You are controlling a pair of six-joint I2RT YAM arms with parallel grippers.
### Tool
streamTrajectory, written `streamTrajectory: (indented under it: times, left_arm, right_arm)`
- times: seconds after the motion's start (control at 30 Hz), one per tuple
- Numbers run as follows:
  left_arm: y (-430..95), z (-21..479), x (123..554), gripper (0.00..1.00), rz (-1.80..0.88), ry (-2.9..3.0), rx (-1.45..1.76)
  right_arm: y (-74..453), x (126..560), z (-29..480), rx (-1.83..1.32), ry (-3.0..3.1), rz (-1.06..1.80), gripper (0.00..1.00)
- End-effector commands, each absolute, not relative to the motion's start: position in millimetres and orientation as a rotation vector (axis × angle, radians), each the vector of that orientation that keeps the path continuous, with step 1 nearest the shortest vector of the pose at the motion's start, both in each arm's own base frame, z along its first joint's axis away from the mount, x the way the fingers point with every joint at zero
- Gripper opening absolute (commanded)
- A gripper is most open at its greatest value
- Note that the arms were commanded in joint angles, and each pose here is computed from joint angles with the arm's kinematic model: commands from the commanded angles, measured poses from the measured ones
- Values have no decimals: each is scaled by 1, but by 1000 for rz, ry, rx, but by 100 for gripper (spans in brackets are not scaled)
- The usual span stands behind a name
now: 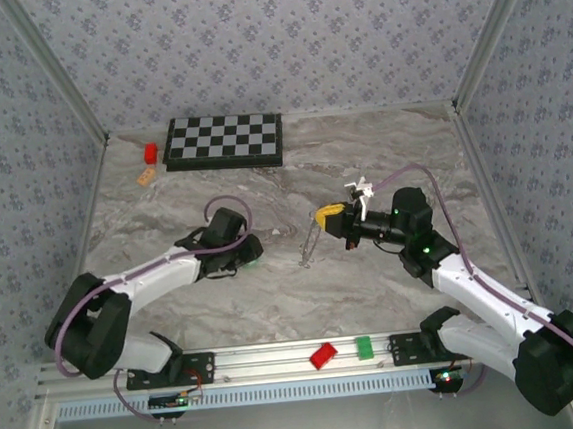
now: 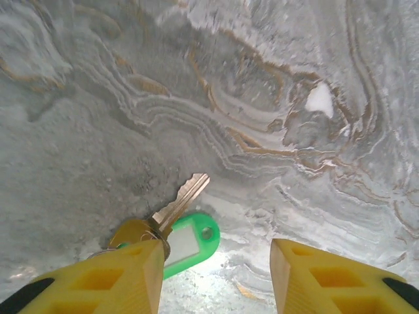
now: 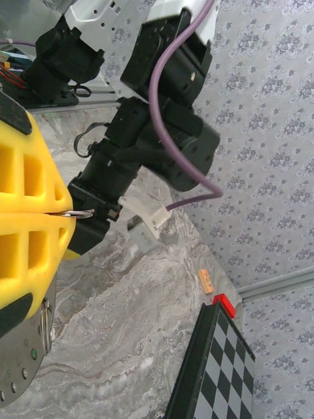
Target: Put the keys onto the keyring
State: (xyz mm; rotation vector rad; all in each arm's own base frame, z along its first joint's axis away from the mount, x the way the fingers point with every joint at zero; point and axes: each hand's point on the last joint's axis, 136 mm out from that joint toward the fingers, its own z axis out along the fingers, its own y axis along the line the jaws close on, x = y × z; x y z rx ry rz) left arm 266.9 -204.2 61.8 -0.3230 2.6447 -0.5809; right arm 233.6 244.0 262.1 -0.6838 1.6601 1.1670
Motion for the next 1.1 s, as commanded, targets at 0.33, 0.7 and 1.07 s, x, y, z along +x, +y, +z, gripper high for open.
streamTrajectory:
  times: [0.33,0.7,1.07]
  left_arm:
    - [-161,58,262,42,-556,2685,-52]
    - [-180,37,271,39,-637,2717,27]
    - [-186,27,257,35,-692,2751,66]
  right_arm:
    - [248,236,266,-698,1633,1164,0]
    - [248,236,265,-698,1636,1162,0]
    - [248,236,265,-701,1637,1161,0]
